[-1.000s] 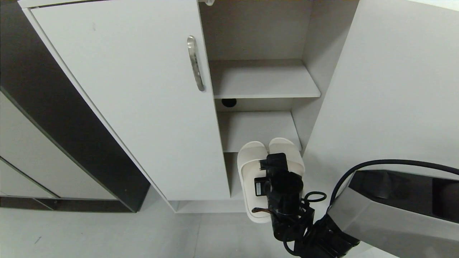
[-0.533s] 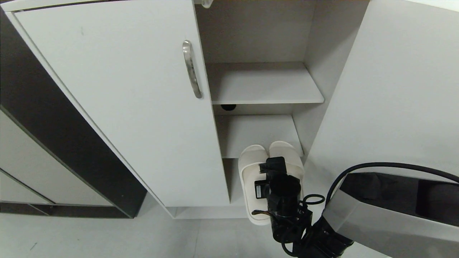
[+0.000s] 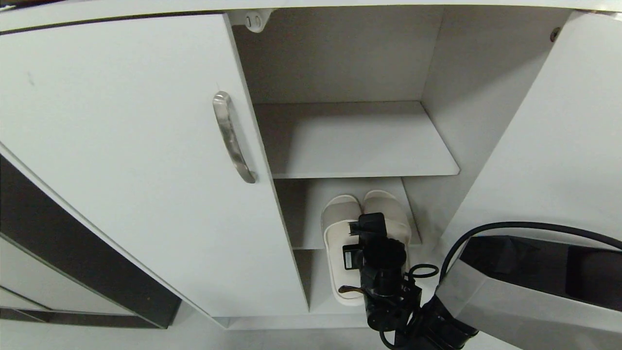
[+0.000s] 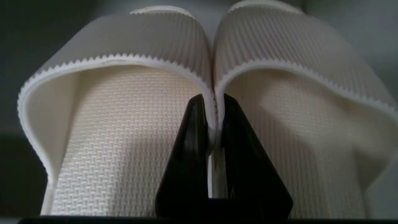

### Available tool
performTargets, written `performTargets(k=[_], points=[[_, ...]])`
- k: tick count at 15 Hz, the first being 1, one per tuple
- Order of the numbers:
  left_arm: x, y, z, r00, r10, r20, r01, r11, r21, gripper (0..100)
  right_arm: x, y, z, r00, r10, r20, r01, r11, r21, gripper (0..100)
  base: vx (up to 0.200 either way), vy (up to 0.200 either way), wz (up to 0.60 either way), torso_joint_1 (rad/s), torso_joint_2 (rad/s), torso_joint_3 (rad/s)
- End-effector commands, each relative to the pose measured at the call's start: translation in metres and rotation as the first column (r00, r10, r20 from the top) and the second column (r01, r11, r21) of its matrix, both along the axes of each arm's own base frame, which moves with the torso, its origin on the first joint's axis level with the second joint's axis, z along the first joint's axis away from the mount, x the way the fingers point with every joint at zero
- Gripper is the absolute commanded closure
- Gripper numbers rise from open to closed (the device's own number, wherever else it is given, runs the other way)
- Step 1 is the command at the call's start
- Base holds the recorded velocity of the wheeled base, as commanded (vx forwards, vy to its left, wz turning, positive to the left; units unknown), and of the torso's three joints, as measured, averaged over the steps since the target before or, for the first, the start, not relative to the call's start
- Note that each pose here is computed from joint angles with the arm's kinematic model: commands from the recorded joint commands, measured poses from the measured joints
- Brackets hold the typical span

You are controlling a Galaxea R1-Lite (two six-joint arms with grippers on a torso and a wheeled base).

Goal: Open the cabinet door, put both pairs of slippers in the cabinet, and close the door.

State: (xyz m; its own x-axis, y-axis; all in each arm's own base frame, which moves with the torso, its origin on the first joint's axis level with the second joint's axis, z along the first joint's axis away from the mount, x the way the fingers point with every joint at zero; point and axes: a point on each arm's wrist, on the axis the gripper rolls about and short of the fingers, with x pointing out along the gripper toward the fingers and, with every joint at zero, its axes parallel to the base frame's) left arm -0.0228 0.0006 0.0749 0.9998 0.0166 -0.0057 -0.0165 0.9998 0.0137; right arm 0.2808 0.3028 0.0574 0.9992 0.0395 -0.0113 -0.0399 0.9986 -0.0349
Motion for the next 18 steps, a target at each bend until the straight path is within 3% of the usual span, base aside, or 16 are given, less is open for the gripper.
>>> performTargets(k=[1, 8, 18], points=[[0.000, 0.000, 0.000, 1.000, 0.000, 0.000, 0.000, 1.000, 0.000, 100, -0.002, 0.002, -0.002, 1.000, 0.005, -0.003, -0.005, 1.000, -0.002, 100, 0.000, 0.000, 0.00, 0.000, 0.00, 0.000], [0.000, 0.000, 0.000, 1.000, 0.002, 0.000, -0.002, 1.000, -0.001, 100, 0.030, 0.008, -0.009, 0.998, -0.048, 0.031, 0.047, 0.998, 0.036, 100, 0.000, 0.000, 0.00, 0.000, 0.00, 0.000], [0.000, 0.000, 0.000, 1.000, 0.002, 0.000, -0.002, 1.000, -0.003, 100, 0.070, 0.014, 0.008, 0.994, -0.087, 0.061, 0.083, 0.994, 0.072, 100, 0.000, 0.000, 0.00, 0.000, 0.00, 0.000]])
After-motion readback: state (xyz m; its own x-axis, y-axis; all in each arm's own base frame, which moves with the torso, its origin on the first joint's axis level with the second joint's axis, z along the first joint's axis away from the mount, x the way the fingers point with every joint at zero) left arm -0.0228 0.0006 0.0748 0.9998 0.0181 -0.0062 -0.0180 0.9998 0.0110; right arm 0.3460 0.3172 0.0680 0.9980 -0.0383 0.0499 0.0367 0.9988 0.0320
